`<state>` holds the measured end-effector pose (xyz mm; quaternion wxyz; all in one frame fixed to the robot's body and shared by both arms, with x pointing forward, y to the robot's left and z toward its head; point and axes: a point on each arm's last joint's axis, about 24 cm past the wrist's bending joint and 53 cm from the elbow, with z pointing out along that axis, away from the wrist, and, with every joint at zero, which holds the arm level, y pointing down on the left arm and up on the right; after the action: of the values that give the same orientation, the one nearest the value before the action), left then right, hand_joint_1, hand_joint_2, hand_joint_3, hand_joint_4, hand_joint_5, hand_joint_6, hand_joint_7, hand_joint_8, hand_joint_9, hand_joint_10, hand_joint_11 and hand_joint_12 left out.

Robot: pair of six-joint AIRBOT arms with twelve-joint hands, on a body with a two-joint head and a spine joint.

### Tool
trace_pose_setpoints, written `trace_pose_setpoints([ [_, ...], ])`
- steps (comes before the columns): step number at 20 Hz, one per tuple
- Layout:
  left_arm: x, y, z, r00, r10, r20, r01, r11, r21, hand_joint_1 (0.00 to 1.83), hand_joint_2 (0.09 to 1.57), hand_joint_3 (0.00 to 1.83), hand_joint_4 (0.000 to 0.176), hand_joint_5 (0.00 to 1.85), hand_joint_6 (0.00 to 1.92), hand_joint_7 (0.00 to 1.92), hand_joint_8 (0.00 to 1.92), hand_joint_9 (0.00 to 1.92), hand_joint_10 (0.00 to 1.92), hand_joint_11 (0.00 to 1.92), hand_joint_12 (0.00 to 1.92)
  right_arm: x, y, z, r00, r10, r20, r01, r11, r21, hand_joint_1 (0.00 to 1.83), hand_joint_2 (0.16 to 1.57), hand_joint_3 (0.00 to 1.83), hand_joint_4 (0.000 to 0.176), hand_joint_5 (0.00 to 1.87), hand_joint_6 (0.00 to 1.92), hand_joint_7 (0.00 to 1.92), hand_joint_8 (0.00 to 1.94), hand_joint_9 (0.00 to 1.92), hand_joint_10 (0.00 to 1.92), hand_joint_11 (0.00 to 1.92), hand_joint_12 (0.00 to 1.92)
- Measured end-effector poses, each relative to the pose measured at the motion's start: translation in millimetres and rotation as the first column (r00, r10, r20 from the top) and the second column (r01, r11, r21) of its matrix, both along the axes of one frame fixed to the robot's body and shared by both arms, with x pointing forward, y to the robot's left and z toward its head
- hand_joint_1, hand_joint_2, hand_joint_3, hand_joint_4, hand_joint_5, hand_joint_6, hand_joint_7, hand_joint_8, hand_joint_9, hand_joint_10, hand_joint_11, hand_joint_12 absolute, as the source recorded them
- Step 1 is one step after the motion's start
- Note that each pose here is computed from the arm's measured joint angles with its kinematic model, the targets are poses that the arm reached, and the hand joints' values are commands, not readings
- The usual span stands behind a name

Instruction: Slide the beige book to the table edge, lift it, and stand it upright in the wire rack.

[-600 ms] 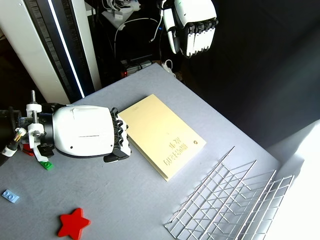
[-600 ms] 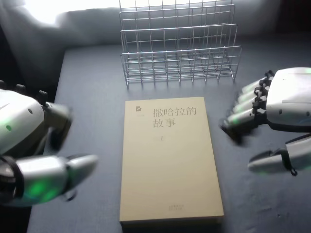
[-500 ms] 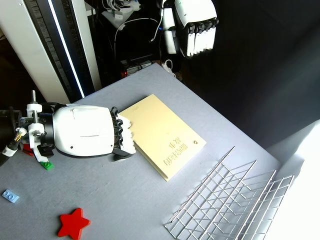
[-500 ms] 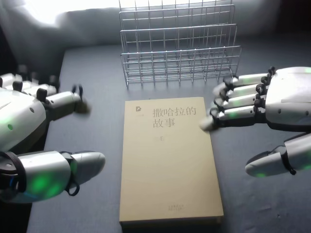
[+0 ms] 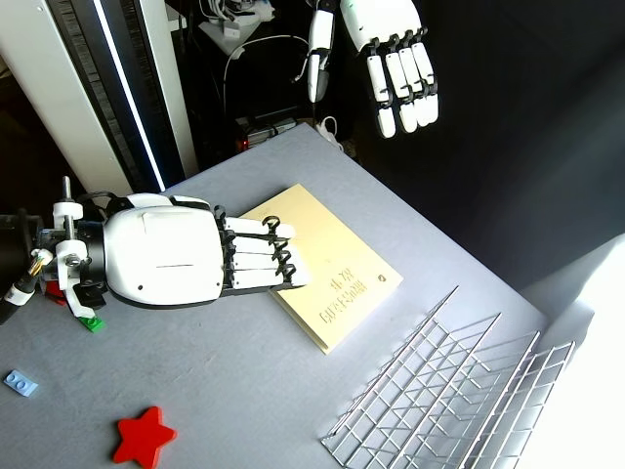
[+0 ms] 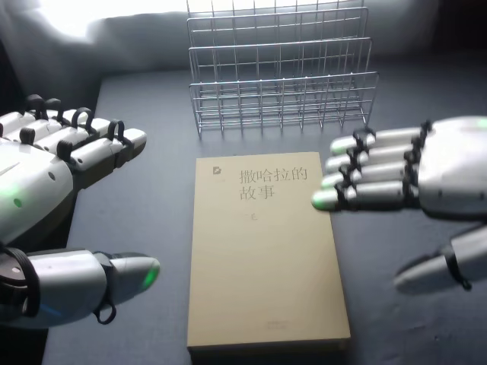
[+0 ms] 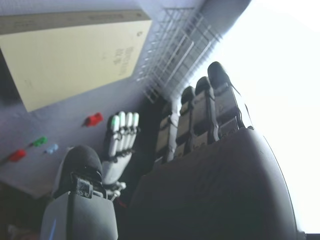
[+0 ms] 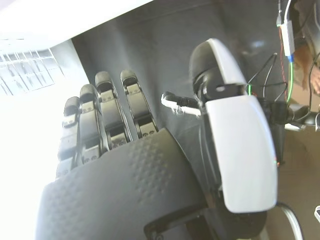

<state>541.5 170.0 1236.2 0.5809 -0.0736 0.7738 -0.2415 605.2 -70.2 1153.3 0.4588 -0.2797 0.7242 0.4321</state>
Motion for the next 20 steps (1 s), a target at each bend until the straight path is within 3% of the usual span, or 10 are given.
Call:
trace_pose_setpoints([
  [4, -2.1, -5.1, 0.1, 0.9999, -0.017, -0.001, 0.017, 0.9999, -0.004, 0.17, 1.13, 0.00, 0.068, 0.02, 0.00, 0.04, 0.00, 0.00, 0.00, 0.00, 0.14, 3.2, 3.5, -23.1, 0.999, 0.012, 0.033, -0.009, 0.997, -0.079, 0.11, 1.15, 0.00, 0.019, 0.06, 0.01, 0.13, 0.01, 0.08, 0.01, 0.02, 0.02],
  [5, -1.8, -4.2, 0.2, 0.9999, -0.014, -0.001, 0.014, 0.9999, -0.002, 0.17, 1.14, 0.00, 0.069, 0.01, 0.00, 0.03, 0.00, 0.00, 0.00, 0.00, 0.13, 0.9, 1.4, -27.9, 0.999, 0.029, 0.042, -0.025, 0.995, -0.100, 0.13, 1.15, 0.00, 0.021, 0.09, 0.01, 0.16, 0.01, 0.10, 0.01, 0.00, 0.20],
  [7, -0.3, -2.1, 0.3, 0.9999, -0.012, 0.005, 0.012, 0.9998, 0.014, 0.17, 1.14, 0.00, 0.073, 0.02, 0.00, 0.05, 0.00, 0.01, 0.00, 0.00, 0.17, -0.3, -3.1, -33.0, 0.998, 0.040, 0.051, -0.033, 0.991, -0.126, 0.14, 1.14, 0.00, 0.025, 0.11, 0.01, 0.18, 0.00, 0.13, 0.01, 0.00, 0.32],
  [9, 1.7, -0.5, -0.8, 0.9999, -0.011, 0.003, 0.011, 0.9997, 0.020, 0.18, 1.14, 0.00, 0.075, 0.02, 0.00, 0.05, 0.00, 0.02, 0.01, 0.00, 0.18, -0.2, -12.2, -38.3, 0.998, 0.035, 0.050, -0.027, 0.988, -0.150, 0.15, 1.14, 0.00, 0.023, 0.09, 0.01, 0.17, 0.00, 0.13, 0.00, 0.00, 0.25],
  [12, 5.5, 7.5, -7.9, 0.9993, 0.011, -0.036, -0.011, 0.9998, 0.016, 0.14, 1.15, 0.00, 0.073, 0.02, 0.00, 0.06, 0.00, 0.02, 0.00, 0.00, 0.23, -1.8, -19.7, -53.5, 0.998, 0.043, 0.054, -0.031, 0.979, -0.204, 0.16, 1.14, 0.00, 0.020, 0.11, 0.00, 0.19, 0.00, 0.13, 0.00, 0.00, 0.31],
  [15, 10.4, 16.7, -4.0, 0.9989, 0.045, -0.015, -0.044, 0.9972, 0.059, 0.19, 1.14, 0.00, 0.068, 0.05, 0.01, 0.07, 0.00, 0.04, 0.01, 0.00, 0.29, -0.4, -16.0, -60.9, 0.997, 0.053, 0.055, -0.040, 0.975, -0.218, 0.17, 1.14, 0.00, 0.025, 0.11, 0.00, 0.20, 0.00, 0.14, 0.01, 0.00, 0.28],
  [17, 17.3, 29.1, -6.9, 0.9943, 0.098, -0.041, -0.096, 0.9942, 0.049, 0.18, 1.15, 0.00, 0.069, 0.06, 0.00, 0.08, 0.00, 0.08, 0.01, 0.00, 0.35, 1.7, -9.9, -65.4, 0.997, 0.052, 0.051, -0.040, 0.975, -0.220, 0.10, 1.14, 0.00, 0.014, 0.11, 0.00, 0.20, 0.00, 0.13, 0.00, 0.00, 0.31],
  [20, 30.1, 58.3, -3.6, 0.9830, 0.182, -0.023, -0.180, 0.9809, 0.073, 0.19, 1.15, 0.00, 0.072, 0.05, 0.00, 0.07, 0.00, 0.09, 0.01, 0.00, 0.34, 7.9, -1.7, -70.5, 0.996, 0.055, 0.071, -0.036, 0.970, -0.239, 0.11, 1.15, 0.00, 0.008, 0.09, 0.00, 0.21, 0.00, 0.14, 0.00, 0.00, 0.33],
])
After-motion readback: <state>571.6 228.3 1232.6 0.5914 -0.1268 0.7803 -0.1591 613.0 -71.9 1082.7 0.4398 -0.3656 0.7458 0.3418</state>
